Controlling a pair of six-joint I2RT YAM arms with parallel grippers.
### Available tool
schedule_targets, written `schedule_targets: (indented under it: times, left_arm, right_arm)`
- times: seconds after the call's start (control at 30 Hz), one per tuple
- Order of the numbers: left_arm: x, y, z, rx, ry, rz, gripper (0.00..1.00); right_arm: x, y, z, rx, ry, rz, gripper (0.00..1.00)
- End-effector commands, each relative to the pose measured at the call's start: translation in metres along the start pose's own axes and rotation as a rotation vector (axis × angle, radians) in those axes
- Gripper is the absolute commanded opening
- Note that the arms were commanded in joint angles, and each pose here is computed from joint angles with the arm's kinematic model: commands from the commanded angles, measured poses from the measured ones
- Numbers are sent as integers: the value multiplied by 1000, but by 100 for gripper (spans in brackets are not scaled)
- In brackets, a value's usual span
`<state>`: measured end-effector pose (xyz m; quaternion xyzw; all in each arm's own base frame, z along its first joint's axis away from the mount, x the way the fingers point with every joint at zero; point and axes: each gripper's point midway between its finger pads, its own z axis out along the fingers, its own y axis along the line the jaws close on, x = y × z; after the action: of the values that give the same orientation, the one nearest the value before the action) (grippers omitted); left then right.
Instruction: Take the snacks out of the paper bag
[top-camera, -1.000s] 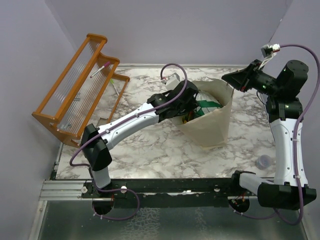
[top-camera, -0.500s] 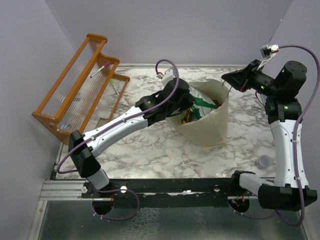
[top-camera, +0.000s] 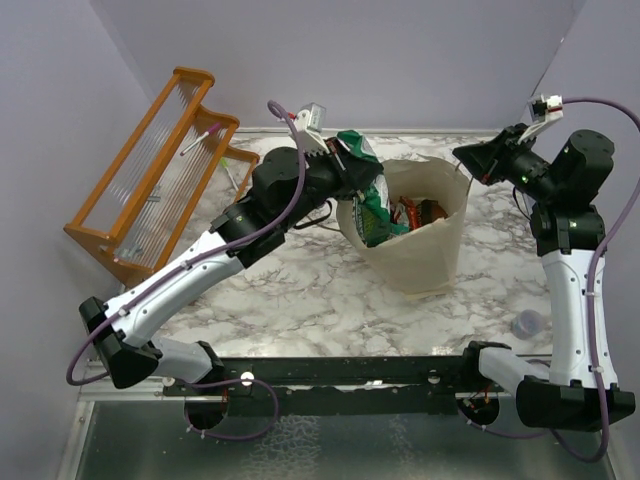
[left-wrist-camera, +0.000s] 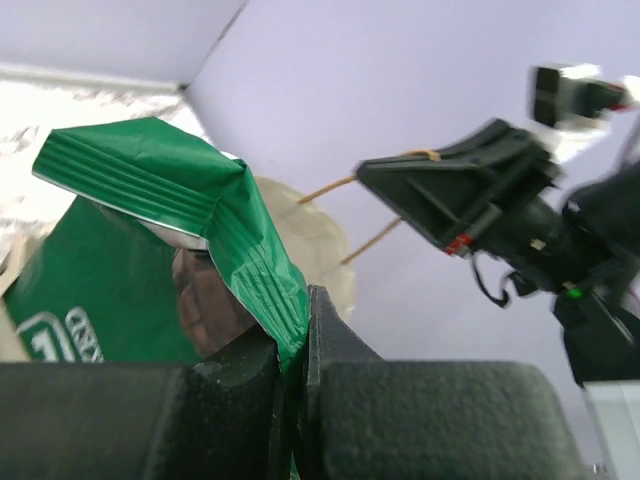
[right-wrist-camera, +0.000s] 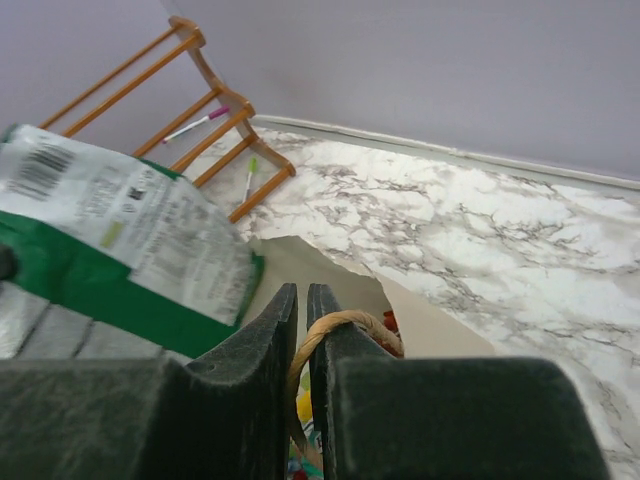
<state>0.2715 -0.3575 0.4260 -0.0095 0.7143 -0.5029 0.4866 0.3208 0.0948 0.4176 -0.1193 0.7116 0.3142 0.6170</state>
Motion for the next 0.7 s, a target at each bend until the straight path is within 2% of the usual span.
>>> schedule_targets:
  times: [0.0, 0.17, 0.33, 0.47, 0.57, 0.67]
  left_arm:
    - [-59, -87, -47, 355, -163, 218, 0]
    - [-100, -116, -91, 404, -277, 385, 0]
    - [-136, -112, -138, 331, -417, 485, 0]
    - [-152, -86, -159, 183, -472, 534, 0]
    - [-151, -55, -168, 47, -459, 568, 0]
    - [-146, -11, -173, -146, -438, 535, 0]
  right_arm:
    - [-14, -9, -7, 97, -57, -44, 10]
    - [-12, -11, -7, 106, -58, -42, 10]
    - [-11, -13, -7, 112, -57, -40, 10]
    - [-11, -13, -7, 113, -57, -41, 10]
    - [-10, -14, -6, 115, -56, -40, 10]
    - [-9, -14, -5, 110, -52, -38, 10]
